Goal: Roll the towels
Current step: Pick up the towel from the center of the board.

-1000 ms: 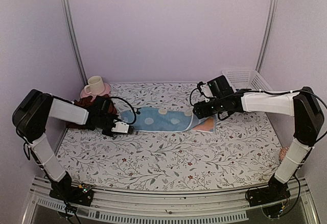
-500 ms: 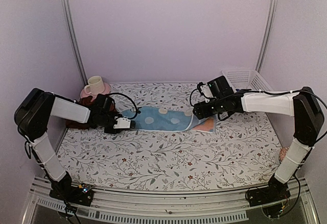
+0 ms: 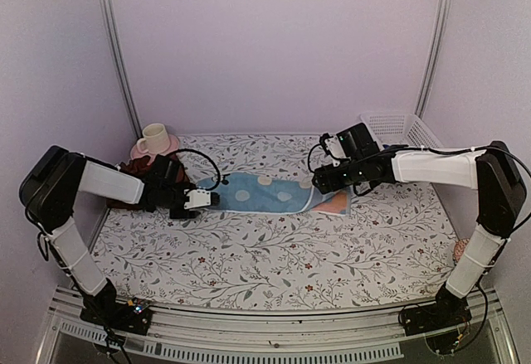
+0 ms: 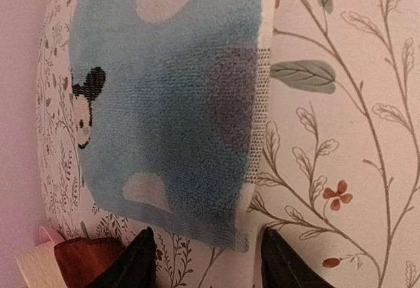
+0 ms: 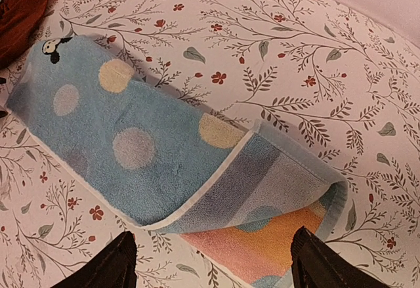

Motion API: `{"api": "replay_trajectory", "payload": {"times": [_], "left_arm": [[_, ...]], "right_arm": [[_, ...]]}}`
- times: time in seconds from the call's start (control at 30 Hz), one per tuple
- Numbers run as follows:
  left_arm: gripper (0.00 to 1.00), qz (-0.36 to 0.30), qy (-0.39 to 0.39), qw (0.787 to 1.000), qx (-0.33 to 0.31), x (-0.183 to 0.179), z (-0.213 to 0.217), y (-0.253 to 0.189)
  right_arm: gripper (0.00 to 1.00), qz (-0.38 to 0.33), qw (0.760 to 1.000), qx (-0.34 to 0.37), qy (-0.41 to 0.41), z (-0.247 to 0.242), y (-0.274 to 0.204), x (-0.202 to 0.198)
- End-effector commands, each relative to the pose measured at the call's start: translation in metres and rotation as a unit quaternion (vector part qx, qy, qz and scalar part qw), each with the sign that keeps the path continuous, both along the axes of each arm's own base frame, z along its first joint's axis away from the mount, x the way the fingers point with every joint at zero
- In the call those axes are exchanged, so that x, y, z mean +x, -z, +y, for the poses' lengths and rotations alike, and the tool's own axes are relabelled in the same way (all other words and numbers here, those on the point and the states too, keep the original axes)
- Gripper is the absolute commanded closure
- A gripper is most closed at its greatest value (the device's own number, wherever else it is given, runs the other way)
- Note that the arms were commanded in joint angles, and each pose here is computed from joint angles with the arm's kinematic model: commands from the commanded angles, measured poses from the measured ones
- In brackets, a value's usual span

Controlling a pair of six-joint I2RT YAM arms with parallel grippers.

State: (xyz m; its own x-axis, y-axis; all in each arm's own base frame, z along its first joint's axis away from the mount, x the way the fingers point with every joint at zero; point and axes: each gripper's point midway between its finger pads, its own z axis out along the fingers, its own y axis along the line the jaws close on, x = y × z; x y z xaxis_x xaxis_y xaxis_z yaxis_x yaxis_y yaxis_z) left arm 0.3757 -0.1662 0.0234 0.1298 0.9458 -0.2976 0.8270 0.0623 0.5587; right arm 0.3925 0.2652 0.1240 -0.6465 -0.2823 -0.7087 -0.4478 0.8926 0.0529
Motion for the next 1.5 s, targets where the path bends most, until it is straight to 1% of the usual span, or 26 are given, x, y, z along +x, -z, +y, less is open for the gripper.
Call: {"api": "replay_trajectory", "payload": {"times": [0.0, 0.27, 0.43, 0.63, 0.9, 1.07, 1.17, 1.27, 1.37, 1.47], "left_arm": [[0.44, -0.011, -0.028, 1.0, -0.002, -0.009, 0.0, 0.008], [0.43, -0.056, -0.069, 0.996, -0.001, -0.003, 0.004, 0.003], [0.42, -0.068, -0.074, 0.995, -0.009, -0.005, 0.001, 0.0], [0.42, -0.099, -0.109, 0.989, -0.008, 0.003, 0.0, -0.001], [0.41, -0.101, -0.13, 0.986, -0.032, 0.004, -0.005, -0.001], [0.42, -0.137, -0.154, 0.978, -0.029, 0.014, 0.001, -0.006], [0.43, -0.161, -0.153, 0.975, -0.027, 0.013, 0.001, -0.009], [0.5, -0.183, -0.147, 0.972, -0.022, 0.012, 0.0, -0.01], [0.68, -0.186, -0.138, 0.973, -0.023, 0.01, -0.005, -0.008], [0.9, -0.187, -0.134, 0.973, -0.02, 0.01, -0.007, -0.004]], "right_arm": [[0.18, -0.014, 1.0, 0.016, 0.004, -0.001, -0.012, 0.0], [0.18, -0.01, 1.0, 0.016, 0.004, 0.0, -0.008, 0.001], [0.18, -0.01, 1.0, 0.017, 0.004, 0.001, -0.008, 0.001], [0.18, -0.009, 1.0, 0.016, 0.005, 0.0, -0.007, 0.001], [0.18, -0.008, 1.0, 0.014, 0.004, 0.0, -0.005, 0.001], [0.18, -0.007, 1.0, 0.016, 0.003, 0.0, -0.005, 0.0], [0.18, -0.006, 1.0, 0.015, 0.003, 0.001, -0.004, 0.001], [0.18, -0.006, 1.0, 0.016, 0.0, 0.002, -0.004, 0.001], [0.18, -0.003, 1.0, 0.016, -0.003, 0.004, -0.002, 0.001], [0.18, -0.003, 1.0, 0.016, -0.006, 0.005, -0.002, 0.0]]}}
